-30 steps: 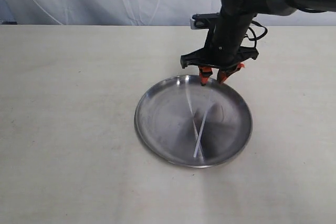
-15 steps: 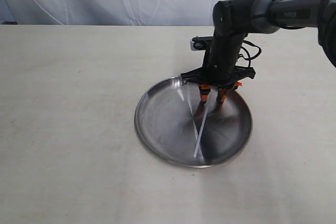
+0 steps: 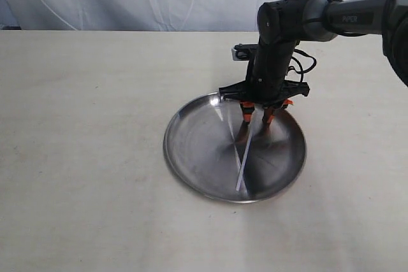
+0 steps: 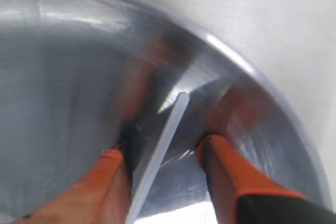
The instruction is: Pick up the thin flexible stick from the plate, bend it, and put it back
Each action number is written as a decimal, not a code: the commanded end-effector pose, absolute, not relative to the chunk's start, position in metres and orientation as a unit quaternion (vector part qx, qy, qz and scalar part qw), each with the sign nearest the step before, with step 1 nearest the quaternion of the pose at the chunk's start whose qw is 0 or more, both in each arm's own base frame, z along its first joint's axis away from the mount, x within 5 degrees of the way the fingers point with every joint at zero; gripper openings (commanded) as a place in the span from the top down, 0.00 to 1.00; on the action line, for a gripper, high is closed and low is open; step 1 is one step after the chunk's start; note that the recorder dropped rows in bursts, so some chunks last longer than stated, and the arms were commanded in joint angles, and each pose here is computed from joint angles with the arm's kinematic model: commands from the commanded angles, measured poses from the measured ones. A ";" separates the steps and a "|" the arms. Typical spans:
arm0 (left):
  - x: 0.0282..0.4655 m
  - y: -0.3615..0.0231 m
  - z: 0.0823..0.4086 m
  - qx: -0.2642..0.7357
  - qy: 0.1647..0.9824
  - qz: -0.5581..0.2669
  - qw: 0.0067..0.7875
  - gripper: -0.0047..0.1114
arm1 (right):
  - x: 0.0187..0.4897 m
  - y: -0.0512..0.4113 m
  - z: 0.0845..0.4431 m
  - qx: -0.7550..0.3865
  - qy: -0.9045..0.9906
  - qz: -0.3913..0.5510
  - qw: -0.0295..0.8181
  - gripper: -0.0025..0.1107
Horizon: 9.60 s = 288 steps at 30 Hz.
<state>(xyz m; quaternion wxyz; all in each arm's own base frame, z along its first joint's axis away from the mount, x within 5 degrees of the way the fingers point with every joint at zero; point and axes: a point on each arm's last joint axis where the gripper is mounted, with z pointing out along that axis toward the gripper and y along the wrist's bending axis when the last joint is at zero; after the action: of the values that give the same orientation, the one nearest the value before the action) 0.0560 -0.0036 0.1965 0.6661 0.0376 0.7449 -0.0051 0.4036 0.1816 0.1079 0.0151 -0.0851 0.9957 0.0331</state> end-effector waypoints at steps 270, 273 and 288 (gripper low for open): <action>0.222 -0.118 0.258 -0.021 0.792 -0.554 0.255 0.45 | 0.280 0.189 0.273 -0.300 0.835 0.397 0.236 0.99; 0.222 -0.118 0.258 -0.025 0.792 -0.556 0.252 0.46 | 0.285 0.189 0.277 -0.256 0.839 0.407 0.254 0.99; 0.234 -0.101 0.253 -0.124 0.808 -0.506 0.276 0.50 | 0.317 0.181 0.299 0.031 0.815 0.461 0.349 0.99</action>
<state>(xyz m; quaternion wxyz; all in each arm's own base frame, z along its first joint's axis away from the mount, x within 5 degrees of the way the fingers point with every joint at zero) 0.2316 -0.1070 0.2489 0.2694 -0.0900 0.8148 -0.5054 0.3158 0.1833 0.2937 0.3436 -0.0082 0.8265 0.4457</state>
